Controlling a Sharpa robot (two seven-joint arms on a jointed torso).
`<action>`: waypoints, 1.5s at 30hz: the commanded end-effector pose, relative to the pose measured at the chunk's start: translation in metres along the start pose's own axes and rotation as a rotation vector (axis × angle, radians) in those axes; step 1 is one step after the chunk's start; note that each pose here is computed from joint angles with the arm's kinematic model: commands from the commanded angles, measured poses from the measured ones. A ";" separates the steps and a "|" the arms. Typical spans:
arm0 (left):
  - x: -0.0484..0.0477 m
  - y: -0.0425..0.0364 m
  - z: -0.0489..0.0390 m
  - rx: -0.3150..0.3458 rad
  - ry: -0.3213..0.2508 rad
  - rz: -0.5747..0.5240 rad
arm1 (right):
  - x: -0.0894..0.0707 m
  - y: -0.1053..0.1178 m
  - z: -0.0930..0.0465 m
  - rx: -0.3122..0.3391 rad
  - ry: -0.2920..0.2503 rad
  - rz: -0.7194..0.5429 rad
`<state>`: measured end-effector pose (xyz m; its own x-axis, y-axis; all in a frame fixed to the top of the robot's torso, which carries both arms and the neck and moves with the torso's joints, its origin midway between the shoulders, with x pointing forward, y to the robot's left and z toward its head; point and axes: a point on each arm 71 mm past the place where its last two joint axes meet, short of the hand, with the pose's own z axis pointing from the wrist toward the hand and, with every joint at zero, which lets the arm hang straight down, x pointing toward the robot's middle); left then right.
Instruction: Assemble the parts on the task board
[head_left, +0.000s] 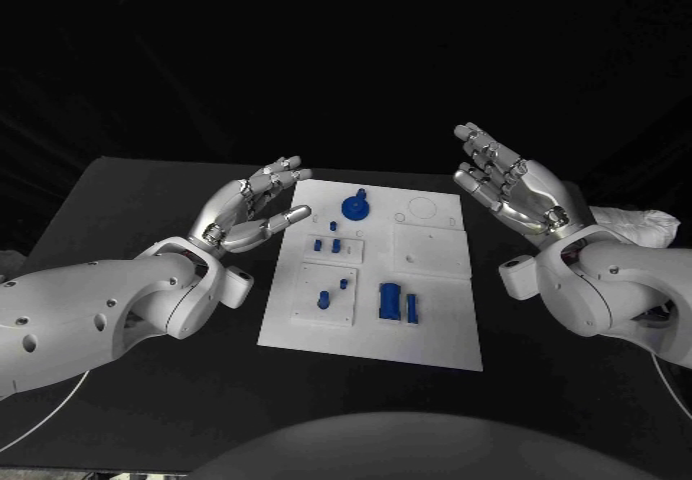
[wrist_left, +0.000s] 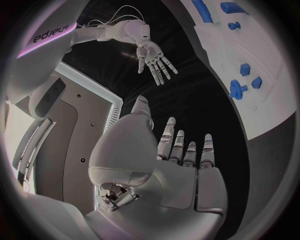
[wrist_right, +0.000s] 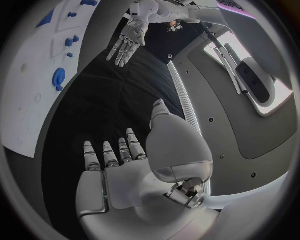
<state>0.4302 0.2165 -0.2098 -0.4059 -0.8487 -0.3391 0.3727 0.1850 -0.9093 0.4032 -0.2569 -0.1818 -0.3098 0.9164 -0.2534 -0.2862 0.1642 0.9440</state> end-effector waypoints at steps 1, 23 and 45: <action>0.0005 -0.0031 0.0004 0.030 -0.022 0.001 | 0.005 -0.001 -0.001 -0.016 0.077 0.091; 0.0062 0.0123 0.0274 -0.203 -0.337 -0.190 | 0.039 -0.037 0.057 0.192 -0.262 0.182; 0.0125 0.0204 0.0348 -0.325 -0.469 -0.294 | 0.052 -0.046 0.068 0.256 -0.335 0.229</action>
<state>0.4619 0.1925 -0.2237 -0.0334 -0.9994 0.0056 0.0112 -0.0060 -0.9999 0.4619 -0.1924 -0.2239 -0.0236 0.9997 0.0099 -0.0022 -0.0100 0.9999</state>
